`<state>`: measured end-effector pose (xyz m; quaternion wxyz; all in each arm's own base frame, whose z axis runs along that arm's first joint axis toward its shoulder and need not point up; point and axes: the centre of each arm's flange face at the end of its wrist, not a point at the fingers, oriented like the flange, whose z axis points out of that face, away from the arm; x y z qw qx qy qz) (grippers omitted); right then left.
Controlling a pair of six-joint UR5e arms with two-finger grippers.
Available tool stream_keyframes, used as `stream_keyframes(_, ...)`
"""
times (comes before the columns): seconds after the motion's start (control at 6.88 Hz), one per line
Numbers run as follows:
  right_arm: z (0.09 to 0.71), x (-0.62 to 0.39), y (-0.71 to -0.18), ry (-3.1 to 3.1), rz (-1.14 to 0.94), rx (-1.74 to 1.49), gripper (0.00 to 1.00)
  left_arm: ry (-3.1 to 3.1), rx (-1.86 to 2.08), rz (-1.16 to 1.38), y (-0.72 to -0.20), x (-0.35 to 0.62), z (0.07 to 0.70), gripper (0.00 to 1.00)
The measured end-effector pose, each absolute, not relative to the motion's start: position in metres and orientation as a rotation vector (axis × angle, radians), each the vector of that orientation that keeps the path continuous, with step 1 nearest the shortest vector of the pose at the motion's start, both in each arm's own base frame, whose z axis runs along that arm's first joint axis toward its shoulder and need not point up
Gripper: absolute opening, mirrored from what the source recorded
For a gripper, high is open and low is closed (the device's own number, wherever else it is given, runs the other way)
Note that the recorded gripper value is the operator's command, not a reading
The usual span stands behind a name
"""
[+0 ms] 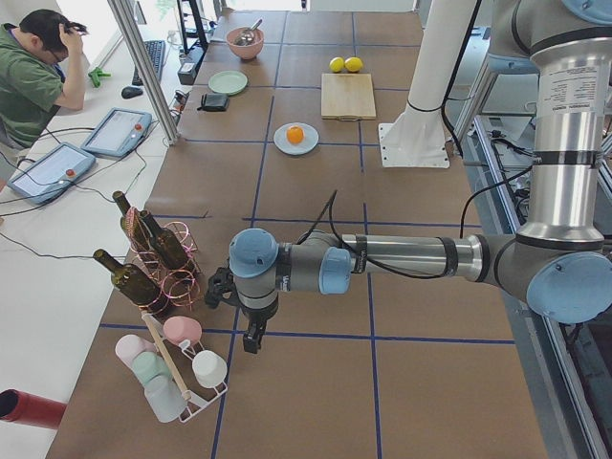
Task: Pick orange to plate
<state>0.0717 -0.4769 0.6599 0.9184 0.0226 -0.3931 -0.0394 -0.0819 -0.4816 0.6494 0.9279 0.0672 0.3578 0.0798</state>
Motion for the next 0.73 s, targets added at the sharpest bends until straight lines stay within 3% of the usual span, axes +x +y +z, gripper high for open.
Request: stream_keyframes(0.73,0.6543,0.0747,-0.4792,-0.813,-0.059,0.052,1.0,0.733,0.135,0.163,-0.482,-0.0813,0.6502,1.0)
